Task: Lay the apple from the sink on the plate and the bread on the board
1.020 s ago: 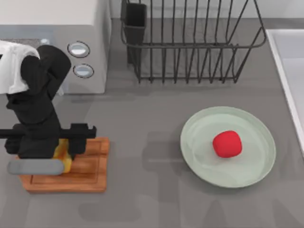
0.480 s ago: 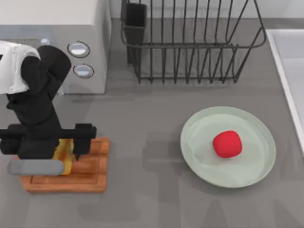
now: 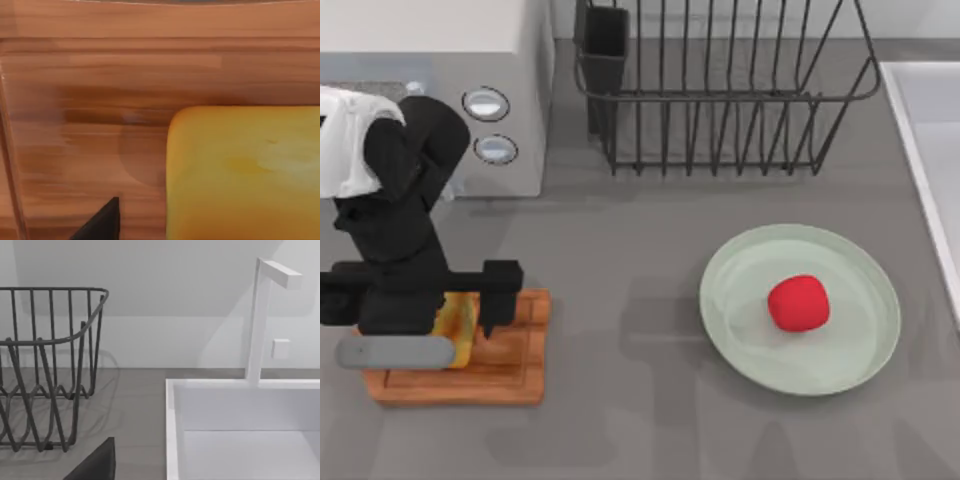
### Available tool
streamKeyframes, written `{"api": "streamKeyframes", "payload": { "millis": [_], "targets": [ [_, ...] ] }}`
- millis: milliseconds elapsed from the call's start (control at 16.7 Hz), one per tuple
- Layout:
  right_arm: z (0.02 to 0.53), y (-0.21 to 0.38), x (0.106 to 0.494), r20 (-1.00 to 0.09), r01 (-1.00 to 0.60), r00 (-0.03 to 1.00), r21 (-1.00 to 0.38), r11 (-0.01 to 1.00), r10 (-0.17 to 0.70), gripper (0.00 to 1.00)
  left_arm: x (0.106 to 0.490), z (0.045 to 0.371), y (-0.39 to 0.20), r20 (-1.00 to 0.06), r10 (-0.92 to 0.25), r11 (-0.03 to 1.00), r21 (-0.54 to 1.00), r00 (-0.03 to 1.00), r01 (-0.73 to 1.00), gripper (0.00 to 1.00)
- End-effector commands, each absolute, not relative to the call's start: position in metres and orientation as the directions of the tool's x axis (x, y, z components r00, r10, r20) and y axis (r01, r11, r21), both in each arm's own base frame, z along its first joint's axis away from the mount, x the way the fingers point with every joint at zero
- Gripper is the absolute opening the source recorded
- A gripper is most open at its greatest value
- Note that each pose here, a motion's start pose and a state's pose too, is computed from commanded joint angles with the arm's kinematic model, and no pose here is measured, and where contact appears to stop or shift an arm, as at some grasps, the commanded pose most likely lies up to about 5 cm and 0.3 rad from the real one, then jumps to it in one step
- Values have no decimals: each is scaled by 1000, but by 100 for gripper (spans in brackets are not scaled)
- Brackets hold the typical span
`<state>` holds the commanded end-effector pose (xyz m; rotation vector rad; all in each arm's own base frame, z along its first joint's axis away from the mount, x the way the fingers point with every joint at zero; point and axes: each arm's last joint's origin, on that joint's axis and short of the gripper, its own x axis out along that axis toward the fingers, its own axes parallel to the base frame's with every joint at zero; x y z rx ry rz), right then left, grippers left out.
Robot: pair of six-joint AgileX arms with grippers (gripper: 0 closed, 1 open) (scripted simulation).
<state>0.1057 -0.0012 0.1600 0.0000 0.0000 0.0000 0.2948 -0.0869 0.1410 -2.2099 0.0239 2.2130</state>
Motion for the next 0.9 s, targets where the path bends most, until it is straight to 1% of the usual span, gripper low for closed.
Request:
{"api": "streamKeyframes", "payload": {
  "millis": [120,240,420,540,660,720,840,900],
  "targets": [
    [160,-1,106,0,0,1000,0,1000,0,100,294,146,-86,-1000,-7,-999,6,22,-42,100],
    [160,-1,106,0,0,1000,0,1000,0,100,292,155,-83,-997,-19,-995,12,71,-97,100],
    [160,-1,106,0,0,1000,0,1000,0,100,282,172,-75,-984,-43,-971,0,174,-238,100],
    [160,-1,106,0,0,1000,0,1000,0,100,272,183,-69,-965,-60,-931,-37,255,-362,100],
    [160,-1,106,0,0,1000,0,1000,0,100,258,193,-61,-939,-76,-860,-108,334,-498,100],
    [160,-1,106,0,0,1000,0,1000,0,100,250,196,-57,-925,-83,-808,-157,372,-569,100],
    [160,-1,106,0,0,1000,0,1000,0,100,233,199,-49,-892,-93,-663,-275,441,-696,100],
    [160,-1,106,0,0,1000,0,1000,0,100,223,200,-45,-875,-97,-570,-342,474,-747,100]
  ]
}}
